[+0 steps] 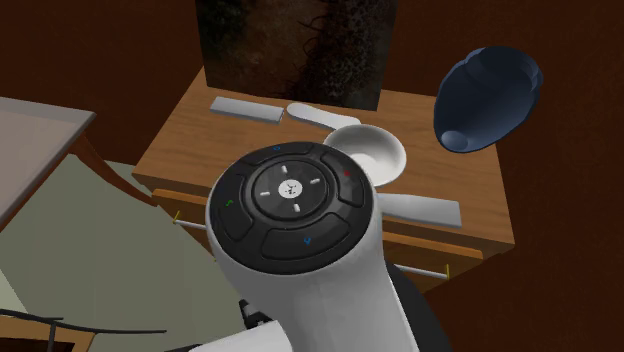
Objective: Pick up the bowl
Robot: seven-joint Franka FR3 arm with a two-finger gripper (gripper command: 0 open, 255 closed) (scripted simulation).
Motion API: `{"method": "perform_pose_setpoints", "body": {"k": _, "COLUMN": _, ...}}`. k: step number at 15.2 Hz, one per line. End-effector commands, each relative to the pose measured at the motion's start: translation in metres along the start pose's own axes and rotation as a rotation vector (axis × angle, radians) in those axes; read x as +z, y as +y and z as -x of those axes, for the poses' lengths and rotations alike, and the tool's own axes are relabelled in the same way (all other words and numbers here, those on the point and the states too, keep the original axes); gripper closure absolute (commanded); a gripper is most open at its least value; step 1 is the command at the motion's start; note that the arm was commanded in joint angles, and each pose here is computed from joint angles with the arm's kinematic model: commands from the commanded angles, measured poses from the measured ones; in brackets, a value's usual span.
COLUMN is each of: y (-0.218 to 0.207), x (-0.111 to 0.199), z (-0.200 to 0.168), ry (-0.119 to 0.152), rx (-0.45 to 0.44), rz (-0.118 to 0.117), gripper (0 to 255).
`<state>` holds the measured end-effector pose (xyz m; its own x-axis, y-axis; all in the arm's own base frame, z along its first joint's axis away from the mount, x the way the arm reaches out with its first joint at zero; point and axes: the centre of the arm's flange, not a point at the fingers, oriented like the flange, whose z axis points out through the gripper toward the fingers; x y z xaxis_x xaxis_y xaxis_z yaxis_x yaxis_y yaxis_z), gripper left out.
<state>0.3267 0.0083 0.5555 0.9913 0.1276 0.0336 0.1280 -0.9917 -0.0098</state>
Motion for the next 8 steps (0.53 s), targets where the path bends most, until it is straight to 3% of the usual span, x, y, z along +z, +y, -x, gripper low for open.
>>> {"method": "perform_pose_setpoints", "body": {"k": 1, "y": 0.000, "x": 0.000, "z": 0.000, "ry": 0.000, "rx": 0.000, "rz": 0.000, "gripper": 0}}
{"method": "perform_pose_setpoints", "body": {"k": 8, "y": 0.037, "x": 0.029, "z": -0.063, "ry": -0.005, "rx": -0.102, "rz": 0.161, "gripper": 0}}
